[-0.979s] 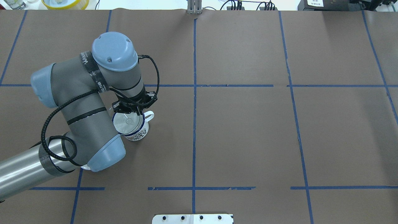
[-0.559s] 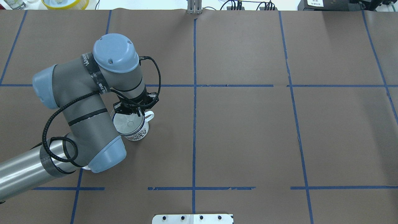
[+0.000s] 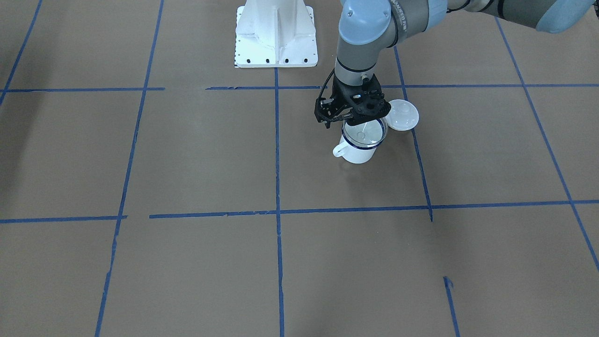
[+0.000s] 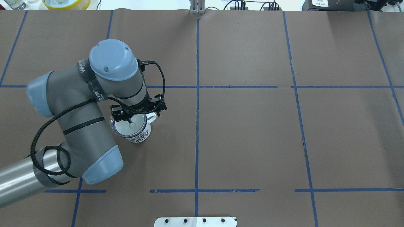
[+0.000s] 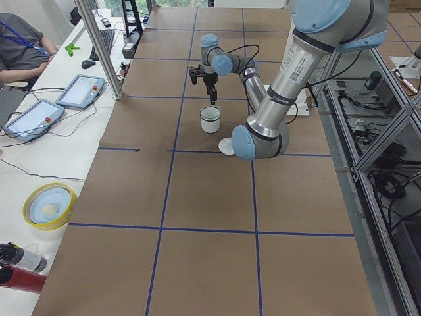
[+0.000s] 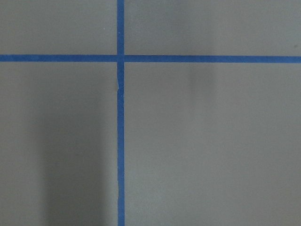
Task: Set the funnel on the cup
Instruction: 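Open the left gripper and withdraw it away from the mug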
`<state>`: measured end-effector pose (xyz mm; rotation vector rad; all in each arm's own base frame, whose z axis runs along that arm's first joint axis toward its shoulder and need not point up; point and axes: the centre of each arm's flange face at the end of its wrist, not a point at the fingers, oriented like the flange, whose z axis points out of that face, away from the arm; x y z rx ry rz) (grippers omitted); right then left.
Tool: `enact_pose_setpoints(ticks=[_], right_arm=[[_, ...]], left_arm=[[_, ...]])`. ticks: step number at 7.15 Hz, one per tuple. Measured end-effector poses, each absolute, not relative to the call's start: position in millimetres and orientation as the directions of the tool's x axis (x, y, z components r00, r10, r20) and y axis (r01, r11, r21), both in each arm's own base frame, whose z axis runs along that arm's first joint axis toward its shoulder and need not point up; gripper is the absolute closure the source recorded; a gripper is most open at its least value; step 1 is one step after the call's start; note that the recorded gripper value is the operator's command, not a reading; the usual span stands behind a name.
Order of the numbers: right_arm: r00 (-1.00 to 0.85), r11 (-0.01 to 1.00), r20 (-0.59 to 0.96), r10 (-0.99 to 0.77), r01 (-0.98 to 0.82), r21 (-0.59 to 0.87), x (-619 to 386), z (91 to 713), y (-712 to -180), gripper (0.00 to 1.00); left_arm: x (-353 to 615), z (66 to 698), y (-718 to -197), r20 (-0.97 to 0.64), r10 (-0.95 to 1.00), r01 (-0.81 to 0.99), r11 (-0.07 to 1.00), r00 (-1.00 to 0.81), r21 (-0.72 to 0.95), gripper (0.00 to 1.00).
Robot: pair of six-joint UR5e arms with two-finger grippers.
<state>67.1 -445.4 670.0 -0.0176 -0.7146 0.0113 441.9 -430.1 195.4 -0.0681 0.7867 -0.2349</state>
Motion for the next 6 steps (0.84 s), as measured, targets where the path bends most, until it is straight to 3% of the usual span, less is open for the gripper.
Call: enact_pose_setpoints(ticks=[3,6], right_arm=[[0.755,1.0,0.655,0.017,-0.004,-0.021,67,670,-445,0.0],[0.755,1.0,0.655,0.017,-0.004,-0.021,67,670,-445,0.0]], left_arm=[[309,216,-460,-0.772,0.022,0.107,0.987,0.635,0.117,0.0],[139,325,-508,-0.68,0.261,-0.039,0.946,0.685,0.323,0.0]])
